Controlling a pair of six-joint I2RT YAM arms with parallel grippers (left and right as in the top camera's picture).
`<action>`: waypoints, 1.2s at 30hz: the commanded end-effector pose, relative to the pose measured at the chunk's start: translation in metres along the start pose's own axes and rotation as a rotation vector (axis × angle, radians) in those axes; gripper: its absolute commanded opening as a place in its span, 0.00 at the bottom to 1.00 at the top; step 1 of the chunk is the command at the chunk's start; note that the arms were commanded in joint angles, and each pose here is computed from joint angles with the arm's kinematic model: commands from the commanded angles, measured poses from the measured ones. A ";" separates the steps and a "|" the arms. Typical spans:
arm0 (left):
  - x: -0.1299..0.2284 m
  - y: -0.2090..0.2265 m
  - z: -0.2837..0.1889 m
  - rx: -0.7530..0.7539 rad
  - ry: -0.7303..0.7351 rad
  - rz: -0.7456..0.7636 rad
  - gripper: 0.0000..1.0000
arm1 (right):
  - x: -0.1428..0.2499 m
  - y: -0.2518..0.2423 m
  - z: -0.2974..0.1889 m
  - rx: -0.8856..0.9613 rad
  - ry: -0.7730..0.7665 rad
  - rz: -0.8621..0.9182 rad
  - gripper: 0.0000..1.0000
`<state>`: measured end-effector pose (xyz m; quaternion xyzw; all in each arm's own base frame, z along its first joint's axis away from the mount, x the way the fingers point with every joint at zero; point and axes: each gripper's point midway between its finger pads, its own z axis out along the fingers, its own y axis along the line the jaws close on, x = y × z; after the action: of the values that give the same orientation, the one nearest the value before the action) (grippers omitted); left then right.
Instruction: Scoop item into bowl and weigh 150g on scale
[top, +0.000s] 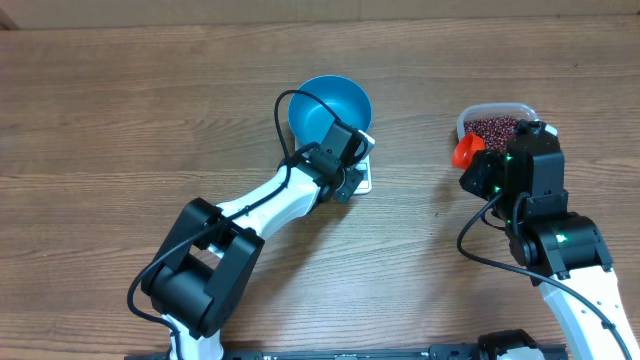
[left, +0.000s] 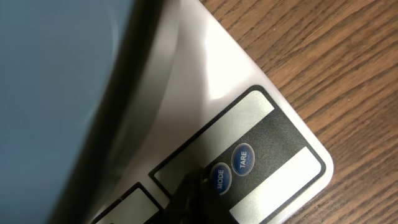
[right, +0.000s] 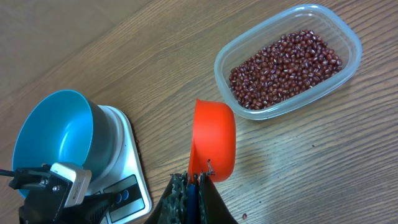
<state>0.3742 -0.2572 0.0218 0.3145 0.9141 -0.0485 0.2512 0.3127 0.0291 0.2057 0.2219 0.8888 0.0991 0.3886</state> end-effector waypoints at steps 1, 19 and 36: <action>0.010 0.002 0.009 -0.006 0.033 -0.011 0.04 | -0.013 0.007 -0.008 -0.023 -0.036 0.013 0.03; 0.014 0.002 0.009 -0.006 0.049 -0.011 0.04 | -0.013 0.007 -0.008 -0.023 -0.036 0.013 0.04; -0.014 0.005 -0.040 -0.006 -0.045 -0.017 0.04 | -0.017 0.010 -0.008 -0.035 -0.055 0.015 0.04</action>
<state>0.3640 -0.2495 0.0265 0.3163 0.9189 -0.0425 0.2318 0.3165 0.0296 0.2099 0.2213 0.8841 0.1031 0.3984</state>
